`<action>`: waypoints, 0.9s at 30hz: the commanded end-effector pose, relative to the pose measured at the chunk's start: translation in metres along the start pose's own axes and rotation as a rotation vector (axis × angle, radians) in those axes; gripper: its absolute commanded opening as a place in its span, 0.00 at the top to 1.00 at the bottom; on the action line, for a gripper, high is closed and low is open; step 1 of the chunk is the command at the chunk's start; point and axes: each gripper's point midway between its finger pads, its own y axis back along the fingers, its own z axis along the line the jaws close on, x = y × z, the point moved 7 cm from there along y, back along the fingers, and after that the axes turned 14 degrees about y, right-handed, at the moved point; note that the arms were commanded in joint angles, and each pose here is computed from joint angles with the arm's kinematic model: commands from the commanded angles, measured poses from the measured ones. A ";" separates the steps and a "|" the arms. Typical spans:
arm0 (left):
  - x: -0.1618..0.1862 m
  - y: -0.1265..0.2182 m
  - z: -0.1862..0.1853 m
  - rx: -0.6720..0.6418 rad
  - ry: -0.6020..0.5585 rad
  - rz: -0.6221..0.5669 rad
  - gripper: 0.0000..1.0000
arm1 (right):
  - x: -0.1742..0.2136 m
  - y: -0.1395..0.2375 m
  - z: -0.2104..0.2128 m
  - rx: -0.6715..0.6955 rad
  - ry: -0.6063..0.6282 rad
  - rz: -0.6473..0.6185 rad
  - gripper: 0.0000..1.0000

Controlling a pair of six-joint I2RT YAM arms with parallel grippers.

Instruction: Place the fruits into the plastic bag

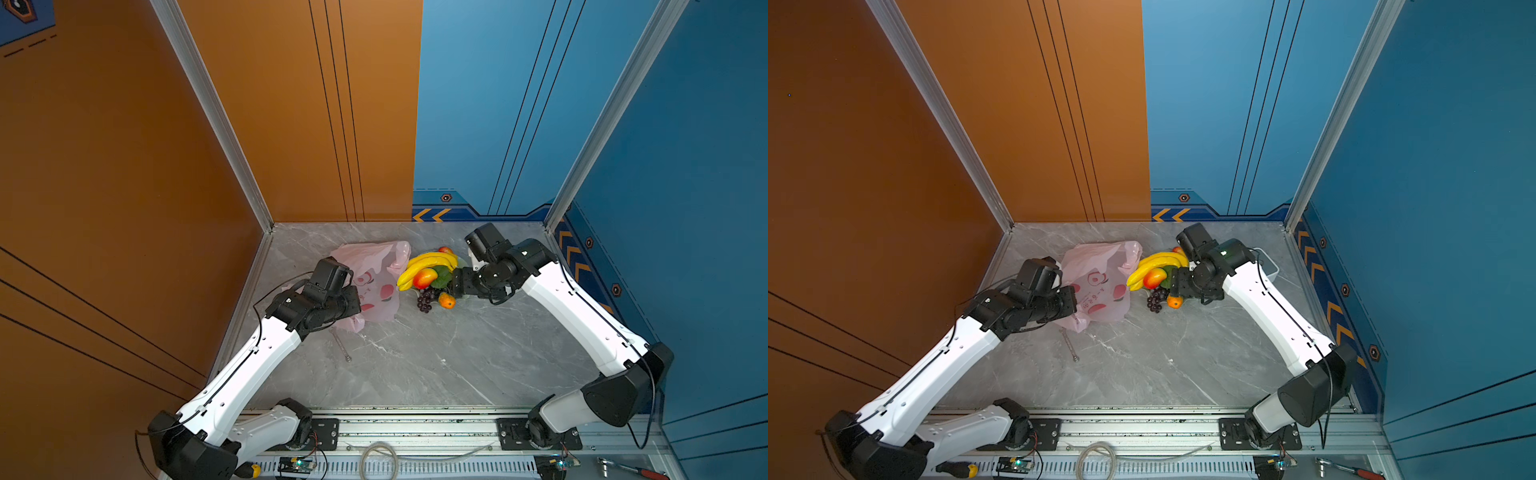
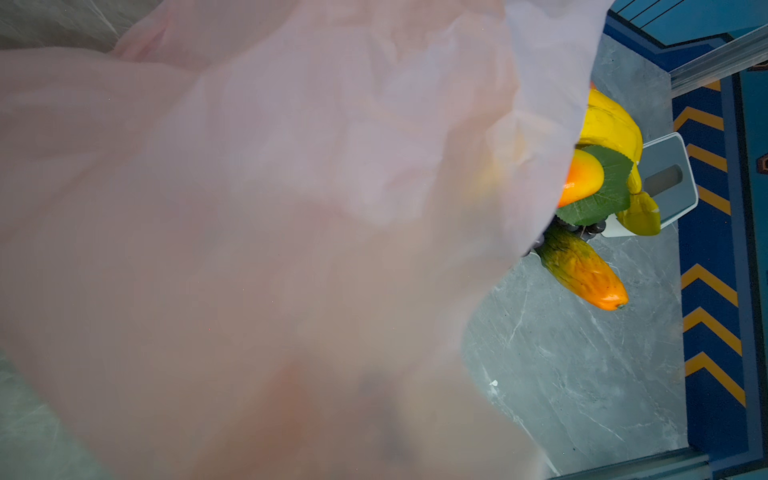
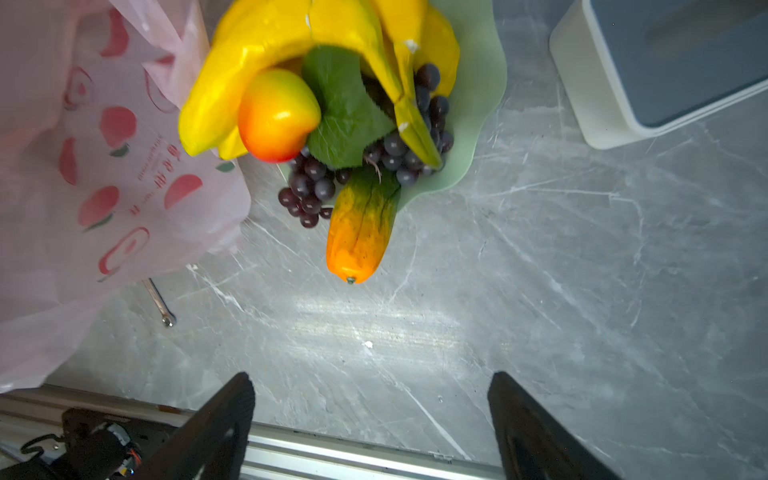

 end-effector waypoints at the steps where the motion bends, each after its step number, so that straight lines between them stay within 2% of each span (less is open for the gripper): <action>1: 0.003 0.000 0.002 0.014 -0.013 0.007 1.00 | 0.009 -0.015 0.004 0.027 -0.011 0.039 0.14; 6: 0.003 0.000 -0.001 0.017 -0.019 0.011 1.00 | 0.005 -0.044 0.009 0.009 -0.046 0.045 0.21; 12: 0.003 0.001 0.000 0.016 -0.017 0.005 1.00 | -0.006 -0.069 0.015 0.009 -0.061 0.063 0.24; 27: 0.002 0.001 -0.002 0.018 -0.018 -0.001 1.00 | -0.028 -0.107 0.009 0.072 -0.061 0.096 0.32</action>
